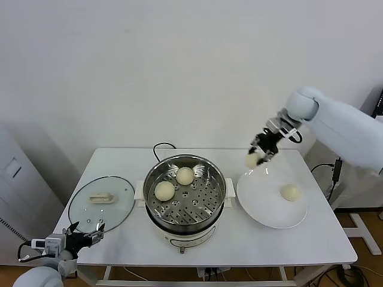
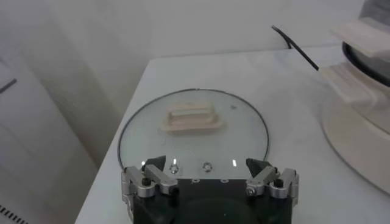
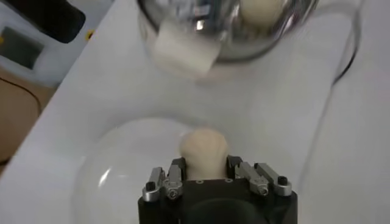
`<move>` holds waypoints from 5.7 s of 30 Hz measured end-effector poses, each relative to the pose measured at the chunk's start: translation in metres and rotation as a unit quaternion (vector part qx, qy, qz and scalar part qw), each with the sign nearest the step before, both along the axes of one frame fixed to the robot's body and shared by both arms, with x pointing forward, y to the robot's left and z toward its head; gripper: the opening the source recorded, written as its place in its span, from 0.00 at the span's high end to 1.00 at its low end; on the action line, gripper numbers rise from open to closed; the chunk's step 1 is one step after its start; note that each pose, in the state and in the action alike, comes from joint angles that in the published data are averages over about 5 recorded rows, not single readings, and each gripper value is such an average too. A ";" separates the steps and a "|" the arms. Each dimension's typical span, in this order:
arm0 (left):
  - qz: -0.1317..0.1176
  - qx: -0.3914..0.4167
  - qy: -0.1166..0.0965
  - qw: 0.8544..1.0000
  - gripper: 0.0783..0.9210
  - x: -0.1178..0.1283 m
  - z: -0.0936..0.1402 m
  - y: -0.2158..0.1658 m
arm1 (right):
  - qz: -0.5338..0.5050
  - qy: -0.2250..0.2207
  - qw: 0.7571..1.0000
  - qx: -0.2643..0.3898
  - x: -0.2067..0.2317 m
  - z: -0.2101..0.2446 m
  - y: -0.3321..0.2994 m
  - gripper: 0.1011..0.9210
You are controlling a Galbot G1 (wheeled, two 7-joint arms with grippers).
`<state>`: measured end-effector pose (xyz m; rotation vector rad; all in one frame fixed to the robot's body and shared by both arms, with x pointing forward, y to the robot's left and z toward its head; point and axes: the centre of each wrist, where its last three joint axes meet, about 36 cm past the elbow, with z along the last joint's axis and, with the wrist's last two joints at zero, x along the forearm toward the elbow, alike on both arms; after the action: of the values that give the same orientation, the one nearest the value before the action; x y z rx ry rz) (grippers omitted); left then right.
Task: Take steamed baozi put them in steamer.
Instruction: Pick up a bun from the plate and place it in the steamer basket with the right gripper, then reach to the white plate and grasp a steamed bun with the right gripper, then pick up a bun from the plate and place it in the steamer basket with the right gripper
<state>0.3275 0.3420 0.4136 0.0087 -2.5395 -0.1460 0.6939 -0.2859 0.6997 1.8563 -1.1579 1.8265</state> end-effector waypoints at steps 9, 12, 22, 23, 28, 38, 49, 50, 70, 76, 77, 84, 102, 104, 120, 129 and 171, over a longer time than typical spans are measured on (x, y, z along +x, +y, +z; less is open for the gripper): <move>-0.004 0.002 -0.002 1.000 0.12 0.002 0.001 -0.001 | 0.190 -0.040 0.981 -0.007 -0.023 0.014 0.084 0.61; -0.004 0.002 -0.003 1.000 0.12 0.002 0.002 -0.002 | 0.247 -0.050 0.968 -0.013 -0.032 0.014 0.110 0.61; 0.000 -0.001 -0.004 1.000 0.12 0.001 0.000 -0.002 | 0.392 -0.071 0.916 -0.038 -0.060 -0.004 0.185 0.61; 0.000 -0.001 -0.004 1.000 0.12 0.001 0.000 -0.002 | 0.401 -0.070 0.912 -0.039 -0.062 -0.008 0.190 0.61; 0.001 0.000 -0.005 1.000 0.12 0.001 0.000 -0.002 | 0.438 -0.065 0.895 -0.047 -0.074 -0.026 0.213 0.61; 0.002 0.001 -0.002 1.000 0.12 0.000 -0.002 -0.001 | 0.475 -0.057 0.877 -0.053 -0.091 -0.057 0.235 0.61; 0.003 0.002 -0.002 1.000 0.12 0.001 -0.004 -0.001 | 0.485 -0.054 0.871 -0.057 -0.101 -0.084 0.250 0.50; 0.004 0.002 -0.002 1.000 0.12 0.001 -0.004 -0.001 | 0.485 -0.053 0.871 -0.058 -0.101 -0.086 0.250 0.47; 0.004 0.006 -0.003 1.000 0.12 0.002 -0.004 0.003 | 0.393 -0.063 0.915 -0.071 -0.061 -0.034 0.210 0.12; 0.001 0.005 -0.005 1.000 0.12 0.001 -0.001 0.001 | 0.287 -0.053 0.953 -0.084 -0.024 -0.003 0.155 0.12; 0.000 0.004 -0.005 1.000 0.12 0.001 0.000 0.001 | 0.264 -0.049 0.959 -0.087 -0.018 0.000 0.144 0.12; 0.001 0.004 -0.004 1.000 0.12 0.000 0.000 -0.001 | 0.094 -0.014 0.991 -0.099 0.022 0.004 0.058 0.12; 0.003 0.007 -0.004 1.000 0.12 0.003 0.000 0.004 | -0.175 0.054 0.979 -0.094 0.057 -0.078 -0.101 0.12; 0.003 0.006 -0.004 1.000 0.12 0.003 0.000 0.005 | -0.194 0.059 0.975 -0.096 0.055 -0.091 -0.115 0.12; -0.001 0.004 -0.003 1.000 0.12 0.009 -0.001 0.004 | -0.275 0.083 0.953 -0.100 0.031 -0.179 -0.182 0.12; -0.004 0.002 -0.003 1.000 0.12 0.010 -0.002 0.002 | -0.291 0.078 0.949 -0.096 0.020 -0.211 -0.194 0.12; 0.003 0.005 -0.003 1.000 0.12 -0.001 -0.001 -0.005 | -0.310 0.032 0.949 -0.046 0.029 -0.126 -0.161 0.57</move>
<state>0.3265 0.3367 0.4126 0.0199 -2.5447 -0.1565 0.7224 -0.4473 0.5739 1.2804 -1.3988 1.4181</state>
